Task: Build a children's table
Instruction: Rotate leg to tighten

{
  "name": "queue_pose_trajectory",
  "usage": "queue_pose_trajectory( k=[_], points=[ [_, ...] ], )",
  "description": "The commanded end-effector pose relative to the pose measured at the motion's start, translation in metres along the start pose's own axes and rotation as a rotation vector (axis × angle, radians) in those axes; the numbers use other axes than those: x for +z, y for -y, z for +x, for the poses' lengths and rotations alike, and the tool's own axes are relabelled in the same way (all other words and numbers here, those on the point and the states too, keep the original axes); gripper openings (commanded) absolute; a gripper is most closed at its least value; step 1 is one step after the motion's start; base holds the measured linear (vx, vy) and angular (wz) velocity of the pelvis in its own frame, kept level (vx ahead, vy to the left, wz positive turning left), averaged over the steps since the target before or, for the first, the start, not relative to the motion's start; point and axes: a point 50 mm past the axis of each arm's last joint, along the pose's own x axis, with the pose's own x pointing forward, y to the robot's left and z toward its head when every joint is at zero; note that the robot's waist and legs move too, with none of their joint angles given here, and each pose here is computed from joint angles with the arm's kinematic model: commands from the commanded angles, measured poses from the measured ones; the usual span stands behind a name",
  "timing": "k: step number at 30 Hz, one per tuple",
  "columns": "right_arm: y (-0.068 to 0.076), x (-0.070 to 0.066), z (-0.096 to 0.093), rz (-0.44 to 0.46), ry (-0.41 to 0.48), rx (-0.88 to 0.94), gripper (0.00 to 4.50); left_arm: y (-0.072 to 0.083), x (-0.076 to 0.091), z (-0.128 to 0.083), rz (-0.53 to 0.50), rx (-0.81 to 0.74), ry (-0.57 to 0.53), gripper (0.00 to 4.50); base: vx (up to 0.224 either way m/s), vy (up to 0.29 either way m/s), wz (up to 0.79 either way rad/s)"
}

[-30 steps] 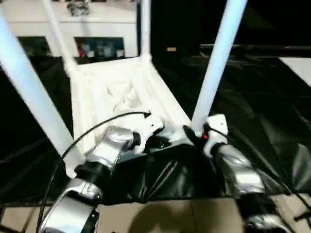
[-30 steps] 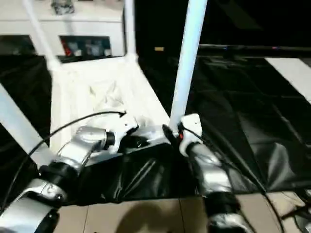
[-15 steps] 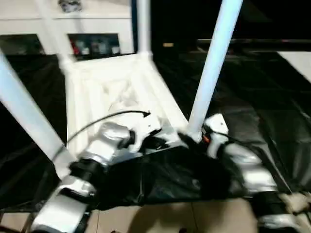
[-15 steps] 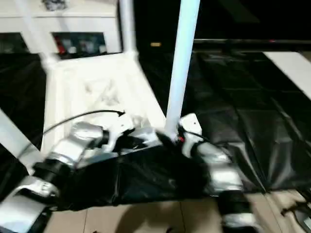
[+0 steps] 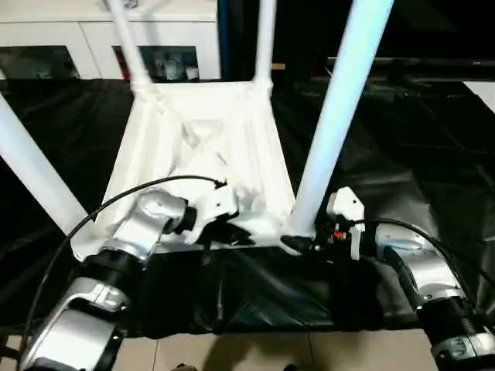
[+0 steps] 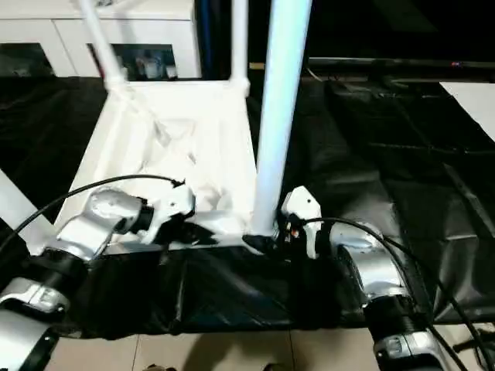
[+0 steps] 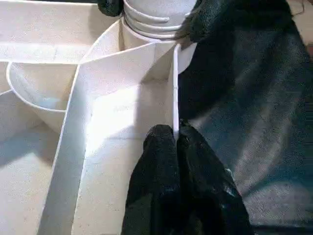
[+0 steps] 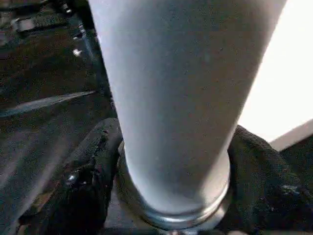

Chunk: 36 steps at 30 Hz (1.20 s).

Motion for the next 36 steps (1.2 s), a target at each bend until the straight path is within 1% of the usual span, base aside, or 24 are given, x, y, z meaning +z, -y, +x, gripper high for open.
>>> queue_pose_trajectory(
  k=[1, 5, 10, 12, 14, 16, 17, 18, 19, 20, 23, 25, 26, 29, 31, 32, 33, 35, 36],
  points=[
    [-0.002, -0.002, 0.004, 0.013, -0.020, 0.048, 2.99, 0.011, -0.014, 0.007, -0.023, -0.092, -0.068, 0.00, 0.000, 0.000, 0.00],
    [-0.002, -0.002, 0.005, 0.022, -0.023, 0.075, 2.76, 0.011, -0.015, 0.003, -0.031, -0.102, -0.067, 0.00, 0.000, 0.000, 0.00],
    [-0.007, -0.003, 0.009, 0.062, 0.007, 0.087, 2.73, 0.009, -0.015, 0.005, -0.059, -0.084, -0.045, 0.00, 0.000, 0.000, 0.00],
    [-0.011, -0.004, 0.012, 0.098, 0.044, 0.054, 2.72, 0.007, -0.013, 0.010, -0.076, -0.044, -0.033, 0.00, 0.000, 0.000, 0.00],
    [-0.012, -0.005, 0.013, 0.113, 0.056, 0.029, 2.72, 0.005, -0.012, 0.013, -0.080, -0.028, -0.028, 0.00, 0.000, 0.000, 0.00],
    [-0.013, -0.008, 0.021, 0.140, 0.079, -0.071, 2.72, 0.002, -0.007, 0.022, -0.097, 0.026, -0.009, 0.00, 0.000, 0.000, 0.00],
    [-0.013, -0.014, 0.031, 0.180, 0.073, -0.200, 2.72, 0.000, -0.001, 0.032, -0.111, 0.074, 0.007, 0.00, 0.000, 0.000, 0.00],
    [-0.013, -0.016, 0.035, 0.205, 0.073, -0.263, 2.72, -0.001, 0.002, 0.038, -0.118, 0.092, 0.016, 0.00, 0.000, 0.000, 0.00],
    [-0.013, -0.017, 0.044, 0.243, 0.081, -0.347, 2.72, -0.001, 0.008, 0.050, -0.129, 0.119, 0.031, 0.00, 0.000, 0.000, 0.00],
    [-0.013, -0.018, 0.053, 0.276, 0.087, -0.415, 2.72, 0.000, 0.013, 0.059, -0.137, 0.131, 0.042, 0.00, 0.000, 0.000, 0.00],
    [-0.014, -0.017, 0.068, 0.341, 0.095, -0.516, 2.72, 0.004, 0.021, 0.077, -0.147, 0.151, 0.057, 0.00, -0.054, 0.020, -0.09],
    [-0.016, -0.012, 0.080, 0.369, 0.110, -0.553, 2.72, 0.007, 0.025, 0.086, -0.139, 0.150, 0.052, 0.00, 0.000, 0.000, 0.00],
    [-0.016, -0.010, 0.087, 0.382, 0.104, -0.585, 2.72, 0.009, 0.028, 0.092, -0.131, 0.144, 0.049, 0.00, 0.000, 0.000, 0.00],
    [-0.017, -0.003, 0.093, 0.357, 0.138, -0.584, 2.72, 0.011, 0.028, 0.095, -0.130, 0.139, 0.041, 0.00, 0.000, 0.000, 0.00],
    [-0.016, 0.002, 0.092, 0.328, 0.172, -0.593, 2.72, 0.010, 0.027, 0.094, -0.133, 0.141, 0.040, 0.00, 0.000, 0.000, 0.00],
    [-0.016, 0.003, 0.091, 0.325, 0.177, -0.599, 3.07, 0.010, 0.027, 0.094, -0.134, 0.143, 0.041, 0.00, 0.000, 0.000, 0.00],
    [-0.012, 0.004, 0.086, 0.323, 0.201, -0.620, 3.42, 0.008, 0.026, 0.091, -0.136, 0.153, 0.038, 0.00, 0.000, 0.000, 0.00],
    [-0.012, 0.004, 0.086, 0.323, 0.201, -0.620, 3.44, 0.008, 0.026, 0.091, -0.136, 0.153, 0.038, 0.00, 0.000, 0.000, 0.00],
    [-0.005, 0.003, 0.073, 0.279, 0.206, -0.631, 3.50, 0.005, 0.021, 0.082, -0.132, 0.155, 0.034, 0.00, 0.000, 0.000, 0.00]
  ],
)
